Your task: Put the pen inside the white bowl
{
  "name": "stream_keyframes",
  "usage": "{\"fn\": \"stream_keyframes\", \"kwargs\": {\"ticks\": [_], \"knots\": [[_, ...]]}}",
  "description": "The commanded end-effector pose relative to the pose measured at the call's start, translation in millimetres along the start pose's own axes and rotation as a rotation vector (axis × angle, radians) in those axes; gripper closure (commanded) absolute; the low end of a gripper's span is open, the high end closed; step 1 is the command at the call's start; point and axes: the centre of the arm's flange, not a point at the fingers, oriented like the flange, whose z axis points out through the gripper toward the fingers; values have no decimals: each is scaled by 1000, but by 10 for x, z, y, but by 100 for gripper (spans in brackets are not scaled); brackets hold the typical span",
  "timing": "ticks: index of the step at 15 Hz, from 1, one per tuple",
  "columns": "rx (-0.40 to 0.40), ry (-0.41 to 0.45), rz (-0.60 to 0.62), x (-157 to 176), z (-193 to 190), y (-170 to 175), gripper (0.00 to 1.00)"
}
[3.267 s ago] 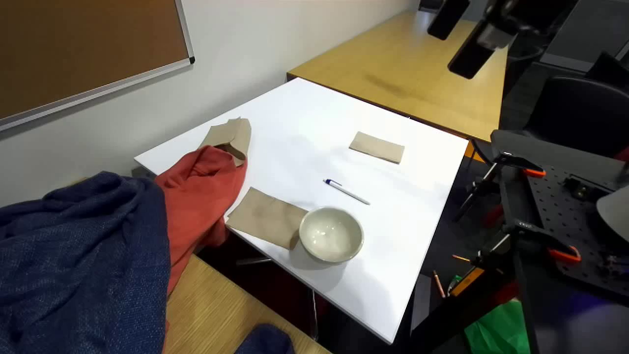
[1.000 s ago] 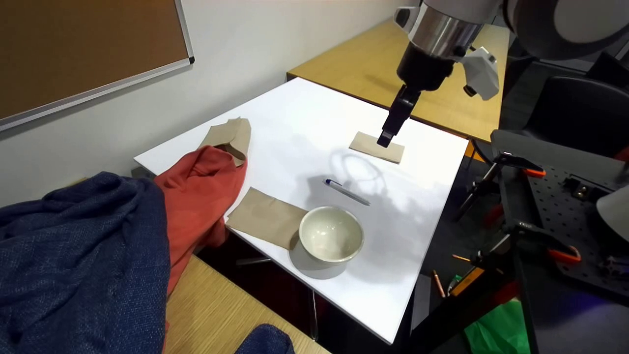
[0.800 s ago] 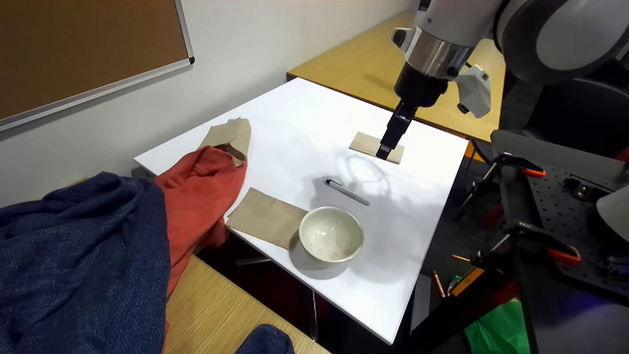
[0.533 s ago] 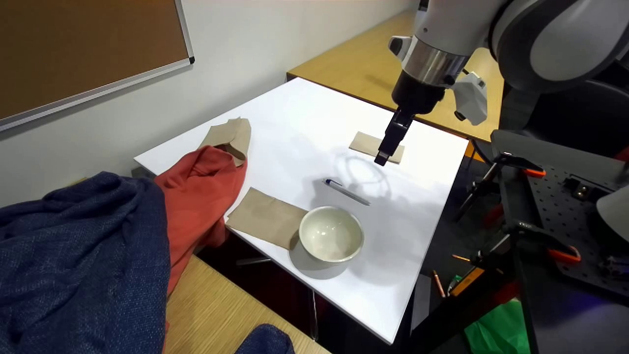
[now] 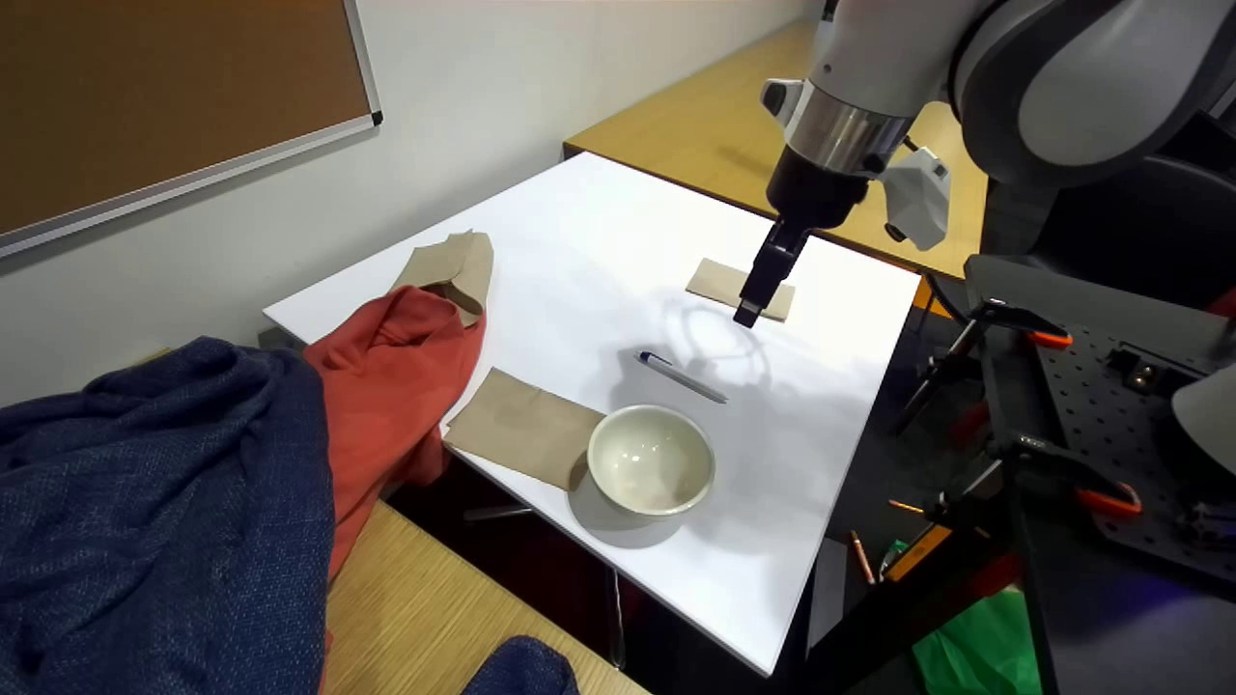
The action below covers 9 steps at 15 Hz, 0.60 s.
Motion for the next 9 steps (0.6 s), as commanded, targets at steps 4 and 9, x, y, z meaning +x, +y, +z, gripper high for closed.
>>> {"fn": "stream_keyframes", "kwargs": {"ticks": [4,9], "knots": [[-26,-31,19,196,374,121,0],[-37,-70,18,257,677,162,0]]}}
